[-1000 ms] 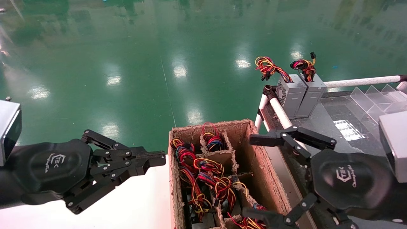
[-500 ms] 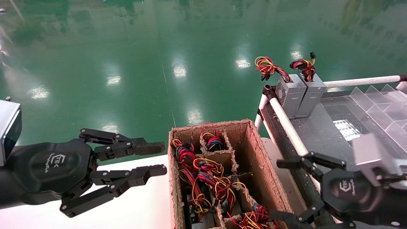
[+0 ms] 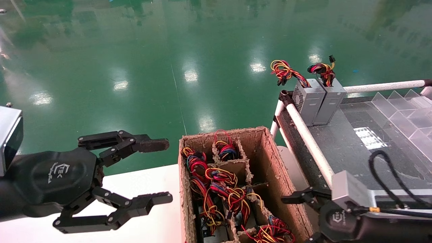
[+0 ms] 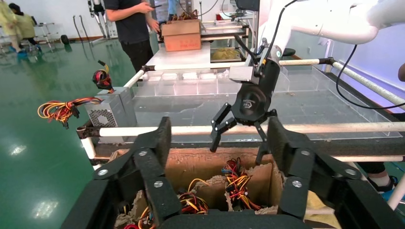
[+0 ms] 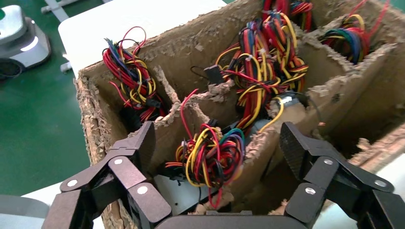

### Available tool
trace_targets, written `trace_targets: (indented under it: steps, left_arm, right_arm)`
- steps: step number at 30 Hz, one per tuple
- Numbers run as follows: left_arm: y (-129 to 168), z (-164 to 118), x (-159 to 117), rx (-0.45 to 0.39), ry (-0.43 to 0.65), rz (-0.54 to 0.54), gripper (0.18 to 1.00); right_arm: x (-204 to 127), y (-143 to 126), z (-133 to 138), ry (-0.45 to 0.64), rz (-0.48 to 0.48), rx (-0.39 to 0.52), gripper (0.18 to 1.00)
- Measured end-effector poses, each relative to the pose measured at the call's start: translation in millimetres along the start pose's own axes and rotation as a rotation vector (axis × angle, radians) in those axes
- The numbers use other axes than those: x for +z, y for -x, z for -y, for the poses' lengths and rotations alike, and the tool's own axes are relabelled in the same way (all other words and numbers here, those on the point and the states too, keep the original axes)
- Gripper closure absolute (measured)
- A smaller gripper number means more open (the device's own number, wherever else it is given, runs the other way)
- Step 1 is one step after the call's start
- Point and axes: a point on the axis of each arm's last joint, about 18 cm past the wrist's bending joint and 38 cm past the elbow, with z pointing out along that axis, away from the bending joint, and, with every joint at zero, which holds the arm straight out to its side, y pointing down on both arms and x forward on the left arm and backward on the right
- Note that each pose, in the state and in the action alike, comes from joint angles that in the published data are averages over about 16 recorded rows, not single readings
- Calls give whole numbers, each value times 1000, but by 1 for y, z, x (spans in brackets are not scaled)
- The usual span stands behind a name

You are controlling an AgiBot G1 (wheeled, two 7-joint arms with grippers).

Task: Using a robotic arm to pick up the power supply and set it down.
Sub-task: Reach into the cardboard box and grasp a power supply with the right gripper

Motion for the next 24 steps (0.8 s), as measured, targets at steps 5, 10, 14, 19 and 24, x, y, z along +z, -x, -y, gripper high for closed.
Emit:
trace_targets:
  steps: [5,10,14,19,24]
  left_arm:
    - [0,0,0,0,0,0,439]
    - [0,0,0,0,0,0,349]
    - [0,0,0,0,0,0,279]
    - [0,0,0,0,0,0,229]
    - [0,0,0,0,0,0,201]
  right_arm:
    - [7,0,-5,22,8,0,274]
    - [11,0,-11,40,8,-1,348]
    - [11,1,-14,51,4,-5,436]
    - [11,1,-17,56,0,-7,548]
    - [10,2,-18,52,-3,-9,661]
